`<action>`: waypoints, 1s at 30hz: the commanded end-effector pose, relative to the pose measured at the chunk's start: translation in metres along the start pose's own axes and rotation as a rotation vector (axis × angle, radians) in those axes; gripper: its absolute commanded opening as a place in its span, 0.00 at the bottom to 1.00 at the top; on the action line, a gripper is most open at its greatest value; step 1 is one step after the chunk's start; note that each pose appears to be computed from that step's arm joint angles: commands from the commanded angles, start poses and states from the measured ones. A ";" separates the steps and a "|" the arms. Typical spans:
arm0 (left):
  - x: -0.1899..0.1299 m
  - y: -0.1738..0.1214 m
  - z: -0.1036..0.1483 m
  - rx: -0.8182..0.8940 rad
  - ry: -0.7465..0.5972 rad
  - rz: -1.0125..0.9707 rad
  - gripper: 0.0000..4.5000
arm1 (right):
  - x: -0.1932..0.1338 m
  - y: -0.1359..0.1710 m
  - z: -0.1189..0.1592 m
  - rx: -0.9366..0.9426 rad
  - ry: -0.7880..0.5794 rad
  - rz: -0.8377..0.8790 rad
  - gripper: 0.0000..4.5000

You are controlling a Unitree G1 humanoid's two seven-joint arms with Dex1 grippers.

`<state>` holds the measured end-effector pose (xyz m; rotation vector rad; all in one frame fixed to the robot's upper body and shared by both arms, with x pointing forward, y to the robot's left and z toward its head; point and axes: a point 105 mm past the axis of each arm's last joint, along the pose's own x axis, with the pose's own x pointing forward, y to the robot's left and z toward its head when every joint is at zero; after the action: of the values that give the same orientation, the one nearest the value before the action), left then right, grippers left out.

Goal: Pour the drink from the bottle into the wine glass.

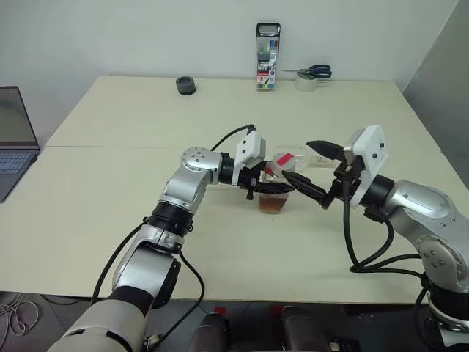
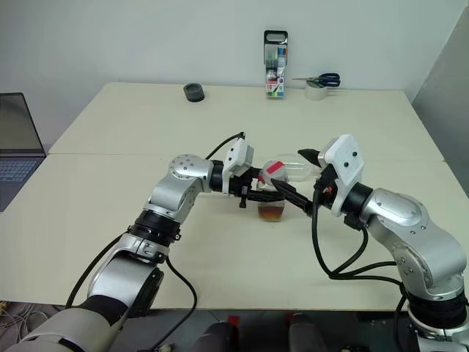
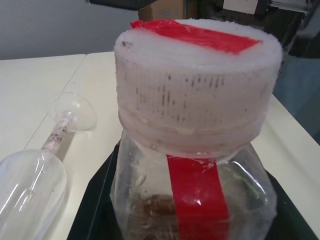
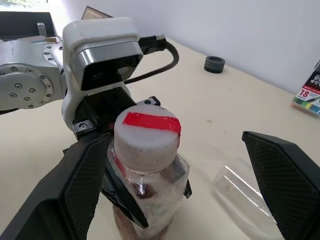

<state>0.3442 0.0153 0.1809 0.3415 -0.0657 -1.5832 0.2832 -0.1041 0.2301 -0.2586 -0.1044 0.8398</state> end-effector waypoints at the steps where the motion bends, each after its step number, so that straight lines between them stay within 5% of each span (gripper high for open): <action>1: -0.002 0.001 0.017 0.053 -0.043 0.002 0.39 | -0.006 0.003 0.012 -0.030 -0.036 0.002 1.00; 6: -0.002 0.002 0.017 0.053 -0.044 0.004 0.39 | 0.000 0.021 0.018 -0.013 -0.057 0.043 1.00; 19: -0.001 0.001 0.017 0.054 -0.044 -0.001 0.39 | 0.021 0.007 0.019 -0.053 -0.134 -0.222 1.00; 30: -0.002 0.002 0.015 0.053 -0.040 0.001 0.39 | 0.016 0.020 0.016 -0.041 -0.118 -0.153 1.00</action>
<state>0.3441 0.0149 0.1810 0.3407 -0.0670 -1.5842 0.2862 -0.0793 0.2301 -0.2279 -0.2021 0.6707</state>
